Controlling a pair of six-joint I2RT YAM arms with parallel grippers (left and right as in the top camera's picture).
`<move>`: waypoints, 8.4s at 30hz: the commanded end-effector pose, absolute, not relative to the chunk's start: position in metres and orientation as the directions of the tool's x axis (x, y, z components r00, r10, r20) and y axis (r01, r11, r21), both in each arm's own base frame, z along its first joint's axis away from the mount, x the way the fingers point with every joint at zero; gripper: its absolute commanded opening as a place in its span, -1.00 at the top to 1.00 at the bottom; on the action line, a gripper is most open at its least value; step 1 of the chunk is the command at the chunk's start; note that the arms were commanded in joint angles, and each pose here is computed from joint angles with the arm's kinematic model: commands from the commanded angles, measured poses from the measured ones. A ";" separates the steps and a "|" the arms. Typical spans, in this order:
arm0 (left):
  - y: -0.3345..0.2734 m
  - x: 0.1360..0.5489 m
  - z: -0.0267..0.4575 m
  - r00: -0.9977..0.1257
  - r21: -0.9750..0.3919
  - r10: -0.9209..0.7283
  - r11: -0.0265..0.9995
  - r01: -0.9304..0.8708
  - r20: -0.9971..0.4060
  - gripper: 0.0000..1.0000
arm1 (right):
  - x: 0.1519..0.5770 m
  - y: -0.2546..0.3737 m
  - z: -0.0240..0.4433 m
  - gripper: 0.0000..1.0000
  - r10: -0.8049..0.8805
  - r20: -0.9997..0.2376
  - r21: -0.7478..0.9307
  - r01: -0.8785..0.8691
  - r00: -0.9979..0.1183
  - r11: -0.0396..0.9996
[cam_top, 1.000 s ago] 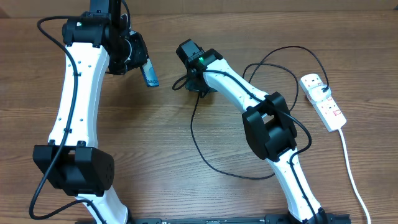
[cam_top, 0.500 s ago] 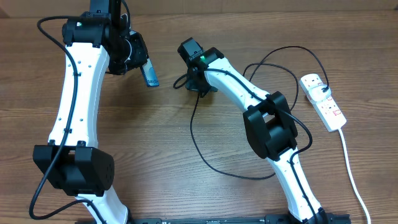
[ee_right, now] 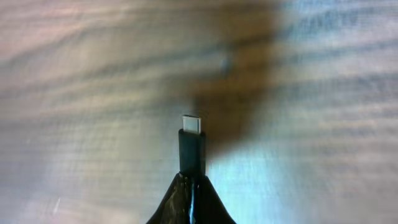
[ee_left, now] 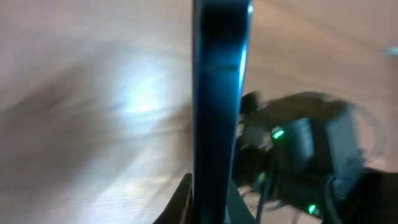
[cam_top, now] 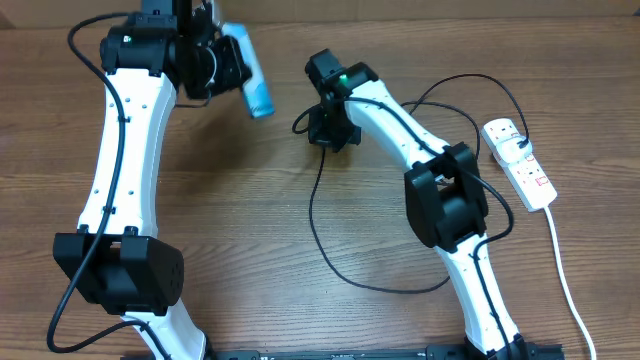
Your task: Plug charger to phone and switch on socket
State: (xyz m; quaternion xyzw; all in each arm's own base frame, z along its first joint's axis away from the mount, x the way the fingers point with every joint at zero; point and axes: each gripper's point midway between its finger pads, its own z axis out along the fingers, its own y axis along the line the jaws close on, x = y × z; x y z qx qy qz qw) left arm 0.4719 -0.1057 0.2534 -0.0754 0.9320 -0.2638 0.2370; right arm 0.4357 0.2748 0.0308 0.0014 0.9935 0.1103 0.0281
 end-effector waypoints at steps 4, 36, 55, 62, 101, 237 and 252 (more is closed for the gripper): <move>-0.138 0.480 0.315 -0.849 -0.741 -0.245 0.633 0.226 -0.468 0.92 | 0.417 0.284 0.203 0.93 -0.128 -0.323 0.371 -0.250 -0.938 0.894; -0.120 0.484 0.316 -0.839 -0.741 -0.271 0.638 0.209 -0.471 0.92 | 0.370 0.214 0.321 -0.04 0.170 -0.489 0.321 0.005 -0.855 0.947; -0.011 0.446 0.227 -0.804 -0.301 -0.510 0.853 -0.427 -0.306 0.92 | 0.359 0.294 0.104 -0.05 0.081 -0.078 0.105 0.073 -0.994 0.992; -0.011 0.445 0.226 -0.806 -0.300 -0.511 0.852 -0.428 -0.299 0.91 | 0.357 0.291 0.057 0.12 0.127 -0.024 0.013 0.127 -0.992 0.992; -0.022 0.445 0.228 -0.822 -0.347 -0.497 0.850 -0.396 -0.279 0.91 | 0.278 0.263 0.003 0.93 0.030 0.309 -0.128 -0.010 -0.950 0.992; -0.121 0.463 0.302 -0.862 -0.707 -0.152 0.648 0.283 -0.484 0.92 | 0.342 0.275 0.099 0.93 -0.164 -0.117 0.315 -0.193 -0.980 0.929; -0.159 0.435 0.375 -0.777 -0.764 -0.061 0.244 0.597 -0.626 0.91 | 0.308 0.268 0.289 0.93 -0.166 -0.515 0.446 -0.428 -0.841 0.786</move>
